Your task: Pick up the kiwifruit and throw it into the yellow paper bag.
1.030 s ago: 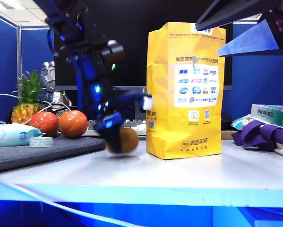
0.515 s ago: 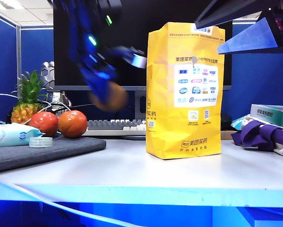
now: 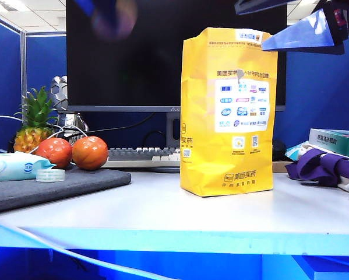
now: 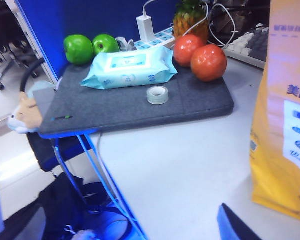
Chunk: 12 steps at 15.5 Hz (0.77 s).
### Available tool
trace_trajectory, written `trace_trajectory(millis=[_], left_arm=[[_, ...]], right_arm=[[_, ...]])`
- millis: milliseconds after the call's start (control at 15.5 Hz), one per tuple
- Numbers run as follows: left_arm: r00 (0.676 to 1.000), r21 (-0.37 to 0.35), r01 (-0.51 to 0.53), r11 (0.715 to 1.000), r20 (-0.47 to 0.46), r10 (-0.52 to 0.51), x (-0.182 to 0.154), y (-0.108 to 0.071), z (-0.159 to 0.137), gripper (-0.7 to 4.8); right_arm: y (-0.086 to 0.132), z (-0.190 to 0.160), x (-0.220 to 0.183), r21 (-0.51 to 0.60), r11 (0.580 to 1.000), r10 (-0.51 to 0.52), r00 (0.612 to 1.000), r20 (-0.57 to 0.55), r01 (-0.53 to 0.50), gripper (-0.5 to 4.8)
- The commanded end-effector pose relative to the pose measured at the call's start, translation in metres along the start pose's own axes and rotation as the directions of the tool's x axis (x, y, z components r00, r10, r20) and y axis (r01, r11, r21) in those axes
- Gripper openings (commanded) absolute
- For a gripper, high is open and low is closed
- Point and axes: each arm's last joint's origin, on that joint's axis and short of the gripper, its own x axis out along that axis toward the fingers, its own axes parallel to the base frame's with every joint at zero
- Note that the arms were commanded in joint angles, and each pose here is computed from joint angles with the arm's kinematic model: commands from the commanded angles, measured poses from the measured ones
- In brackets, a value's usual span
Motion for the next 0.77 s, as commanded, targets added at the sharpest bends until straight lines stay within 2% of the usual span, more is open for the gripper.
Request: trace_trajectory(millis=[64, 129, 257, 322, 386, 450, 515, 579, 644, 708, 772], left_arm=[[0.851, 0.057, 0.260, 0.964, 0.458, -0.256, -0.037, 0.003, 0.023, 1.72], [0.756, 0.127, 0.326, 0.937, 0.560, -0.339, -0.040, 0.003, 0.030, 1.72], [0.649, 0.207, 0.362, 0.909, 0.644, -0.405, -0.032, 0.004, 0.038, 1.73], [0.608, 0.220, 0.384, 0.897, 0.671, -0.425, -0.023, 0.005, 0.042, 1.73], [0.592, 0.192, 0.411, 0.891, 0.688, -0.420, -0.007, 0.005, 0.046, 1.73], [0.592, 0.177, 0.424, 0.888, 0.688, -0.420, 0.003, 0.005, 0.046, 1.73], [0.596, 0.166, 0.442, 0.881, 0.679, -0.427, 0.019, 0.003, 0.046, 1.73], [0.600, 0.163, 0.455, 0.875, 0.670, -0.437, 0.029, 0.001, 0.046, 1.73], [0.609, 0.148, 0.482, 0.863, 0.652, -0.452, 0.046, -0.003, 0.044, 1.73], [0.604, 0.146, 0.507, 0.849, 0.643, -0.471, 0.058, -0.006, 0.042, 1.73], [0.585, 0.151, 0.537, 0.830, 0.641, -0.496, 0.068, -0.009, 0.041, 1.73]], right_arm=[[0.002, 0.008, -0.001, 0.005, 0.999, 0.047, 0.997, 0.055, -0.048, 4.79], [0.004, 0.013, -0.002, 0.025, 0.994, 0.100, 0.990, 0.099, -0.103, 4.79], [0.009, 0.027, -0.005, 0.022, 0.976, 0.210, 0.958, 0.198, -0.218, 4.79], [0.011, 0.032, -0.008, -0.010, 0.974, 0.223, 0.945, 0.240, -0.227, 4.79], [0.014, 0.041, -0.015, -0.049, 0.982, 0.191, 0.938, 0.288, -0.185, 4.79], [0.015, 0.046, -0.020, -0.071, 0.990, 0.135, 0.938, 0.319, -0.119, 4.79], [0.014, 0.053, -0.031, -0.114, 0.993, 0.009, 0.930, 0.368, 0.036, 4.79], [0.014, 0.058, -0.038, -0.150, 0.981, -0.058, 0.918, 0.391, 0.126, 4.79], [0.017, 0.065, -0.050, -0.195, 0.947, -0.158, 0.896, 0.415, 0.257, 4.79], [0.020, 0.069, -0.058, -0.198, 0.921, -0.228, 0.879, 0.419, 0.334, 4.79], [0.022, 0.072, -0.065, -0.200, 0.890, -0.307, 0.863, 0.401, 0.410, 4.79]])
